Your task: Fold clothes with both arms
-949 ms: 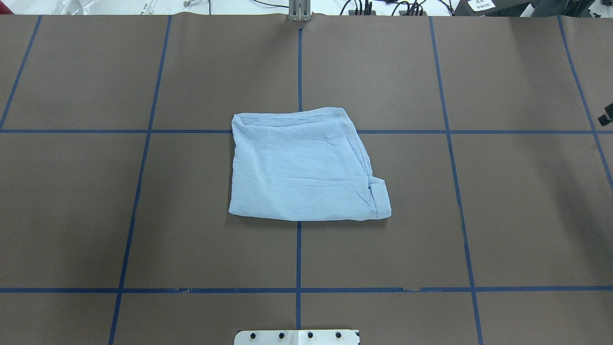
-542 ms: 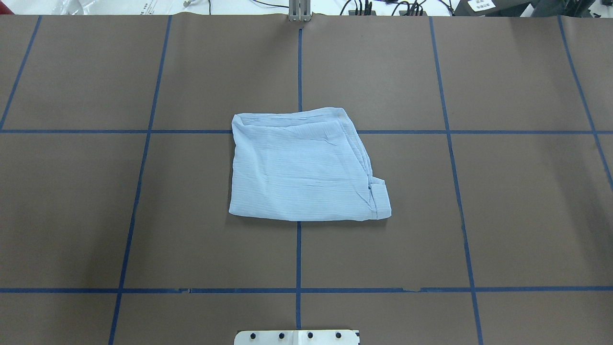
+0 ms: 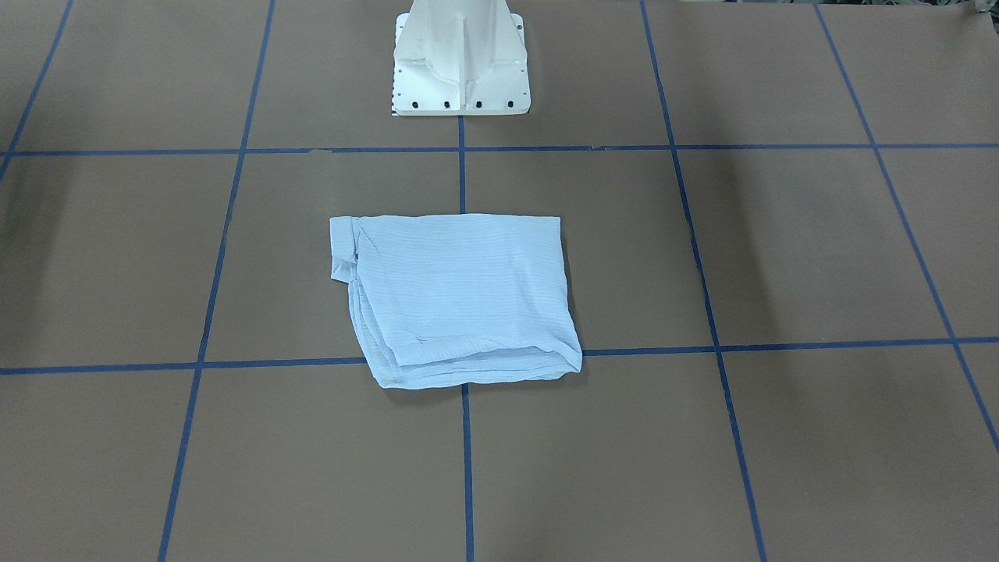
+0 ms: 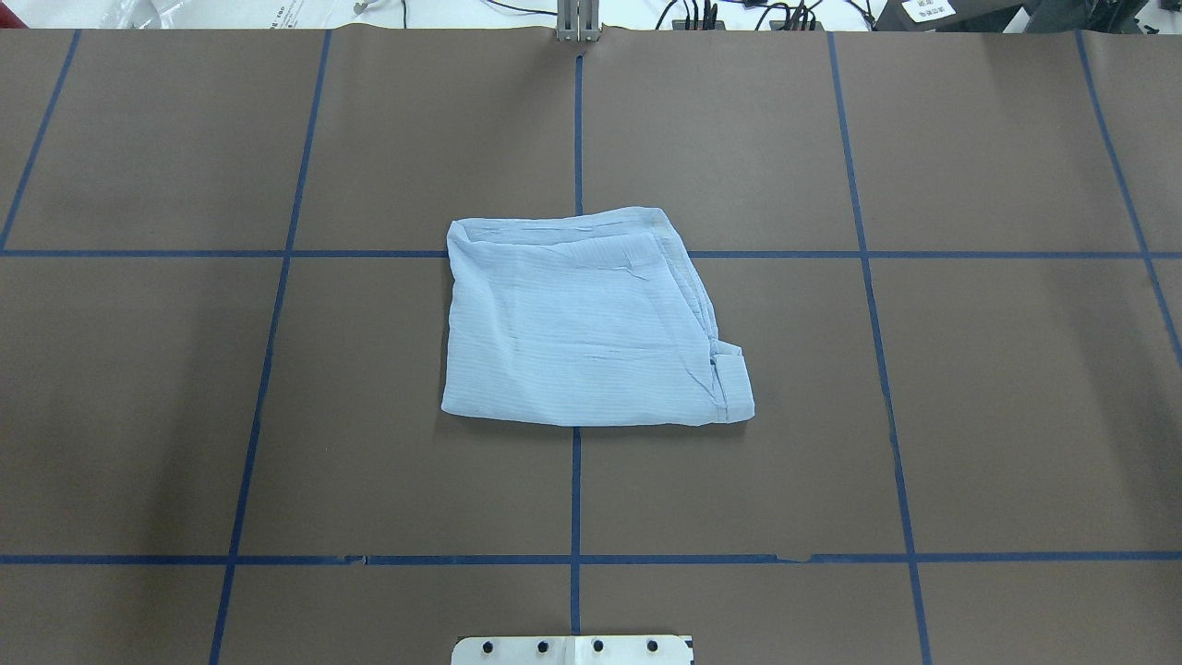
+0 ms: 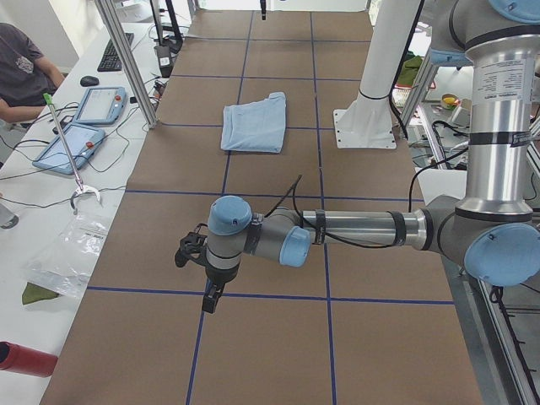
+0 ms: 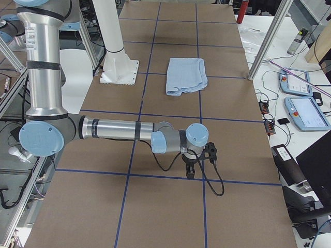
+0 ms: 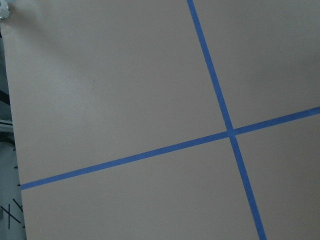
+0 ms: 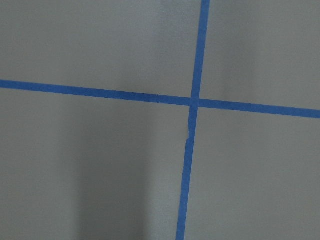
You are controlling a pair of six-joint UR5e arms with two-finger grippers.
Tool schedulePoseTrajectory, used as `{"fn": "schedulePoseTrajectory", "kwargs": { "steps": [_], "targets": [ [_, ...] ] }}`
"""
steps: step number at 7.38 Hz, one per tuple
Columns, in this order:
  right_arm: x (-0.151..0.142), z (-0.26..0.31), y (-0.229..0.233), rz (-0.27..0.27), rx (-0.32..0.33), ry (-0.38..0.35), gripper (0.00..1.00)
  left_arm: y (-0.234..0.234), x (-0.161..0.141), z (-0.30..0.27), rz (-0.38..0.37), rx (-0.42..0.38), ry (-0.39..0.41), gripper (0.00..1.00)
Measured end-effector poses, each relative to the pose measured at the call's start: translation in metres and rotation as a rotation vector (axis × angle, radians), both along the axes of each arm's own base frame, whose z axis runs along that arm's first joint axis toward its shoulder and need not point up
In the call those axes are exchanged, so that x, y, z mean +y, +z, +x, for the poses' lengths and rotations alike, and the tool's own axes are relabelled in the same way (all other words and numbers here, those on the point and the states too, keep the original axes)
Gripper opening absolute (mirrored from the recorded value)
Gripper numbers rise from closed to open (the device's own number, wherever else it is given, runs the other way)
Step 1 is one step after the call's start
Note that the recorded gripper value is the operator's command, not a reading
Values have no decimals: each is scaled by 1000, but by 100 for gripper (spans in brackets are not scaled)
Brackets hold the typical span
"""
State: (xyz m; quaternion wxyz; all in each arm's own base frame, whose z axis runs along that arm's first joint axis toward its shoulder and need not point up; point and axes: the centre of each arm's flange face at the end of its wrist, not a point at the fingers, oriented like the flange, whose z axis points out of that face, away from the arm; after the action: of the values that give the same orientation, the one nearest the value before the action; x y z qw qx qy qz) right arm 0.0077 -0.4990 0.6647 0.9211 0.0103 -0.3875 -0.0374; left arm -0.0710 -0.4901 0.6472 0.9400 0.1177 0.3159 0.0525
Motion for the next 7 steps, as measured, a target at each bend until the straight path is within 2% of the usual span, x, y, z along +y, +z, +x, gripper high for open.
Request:
{"fn": "schedulePoseTrajectory", "kwargs": {
  "steps": [3,5,7],
  "targets": [
    [-1,-1,-3,-54,-4,40,100,-10,2,31,-125,124,-23,99],
    [-4,-1,-8,-83,-5,45,100,-39,14,37,-191,130,-17,99],
    [-3,-1,-7,-97,-11,45,100,-41,40,36,-202,120,18,99]
  ]
}}
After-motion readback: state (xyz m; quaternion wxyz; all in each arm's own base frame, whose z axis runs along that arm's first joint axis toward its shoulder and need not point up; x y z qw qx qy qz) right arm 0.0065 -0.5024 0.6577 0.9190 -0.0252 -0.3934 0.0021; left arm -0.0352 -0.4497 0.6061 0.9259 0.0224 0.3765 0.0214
